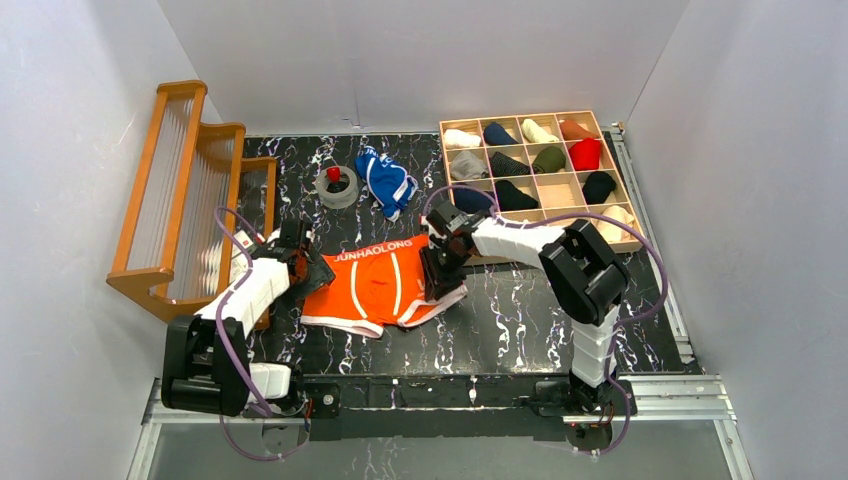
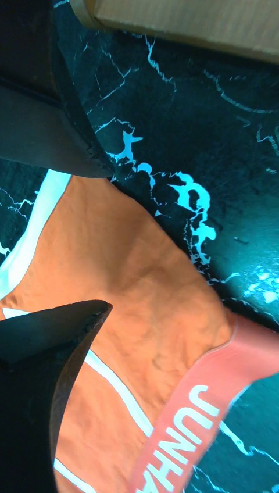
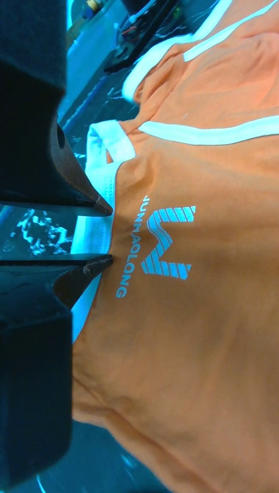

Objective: Roll the underwear
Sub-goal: Fold the underwear at the center of the board.

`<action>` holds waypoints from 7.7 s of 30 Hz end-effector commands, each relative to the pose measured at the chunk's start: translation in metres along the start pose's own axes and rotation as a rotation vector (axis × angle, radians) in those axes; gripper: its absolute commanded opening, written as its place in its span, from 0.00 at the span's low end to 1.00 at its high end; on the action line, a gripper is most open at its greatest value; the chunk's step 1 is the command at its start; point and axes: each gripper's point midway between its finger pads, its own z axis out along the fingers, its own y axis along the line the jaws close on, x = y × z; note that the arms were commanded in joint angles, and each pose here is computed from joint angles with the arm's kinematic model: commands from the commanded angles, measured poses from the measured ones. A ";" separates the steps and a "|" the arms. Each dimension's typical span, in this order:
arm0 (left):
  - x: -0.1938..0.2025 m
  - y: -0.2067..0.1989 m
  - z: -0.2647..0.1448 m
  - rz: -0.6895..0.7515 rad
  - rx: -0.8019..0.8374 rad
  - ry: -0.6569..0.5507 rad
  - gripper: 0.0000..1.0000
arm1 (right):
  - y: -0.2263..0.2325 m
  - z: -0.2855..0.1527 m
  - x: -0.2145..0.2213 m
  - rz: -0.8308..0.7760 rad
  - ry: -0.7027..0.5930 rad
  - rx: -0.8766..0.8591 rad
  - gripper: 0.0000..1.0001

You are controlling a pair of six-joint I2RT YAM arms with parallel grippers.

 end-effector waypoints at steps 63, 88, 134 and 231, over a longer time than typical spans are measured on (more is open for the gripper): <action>0.036 0.041 -0.026 -0.304 -0.053 -0.016 0.71 | 0.174 0.026 -0.154 -0.111 -0.266 -0.370 0.31; 0.055 0.049 -0.006 -0.289 -0.088 0.036 0.55 | 0.157 0.108 -0.164 -0.194 -0.291 -0.217 0.25; 0.032 0.037 -0.019 -0.188 -0.053 0.001 0.46 | 0.184 -0.045 -0.186 -0.121 -0.488 -0.337 0.82; -0.044 -0.007 -0.139 -0.006 0.266 -0.262 0.00 | 0.221 -0.054 -0.215 -0.002 -0.467 -0.493 0.06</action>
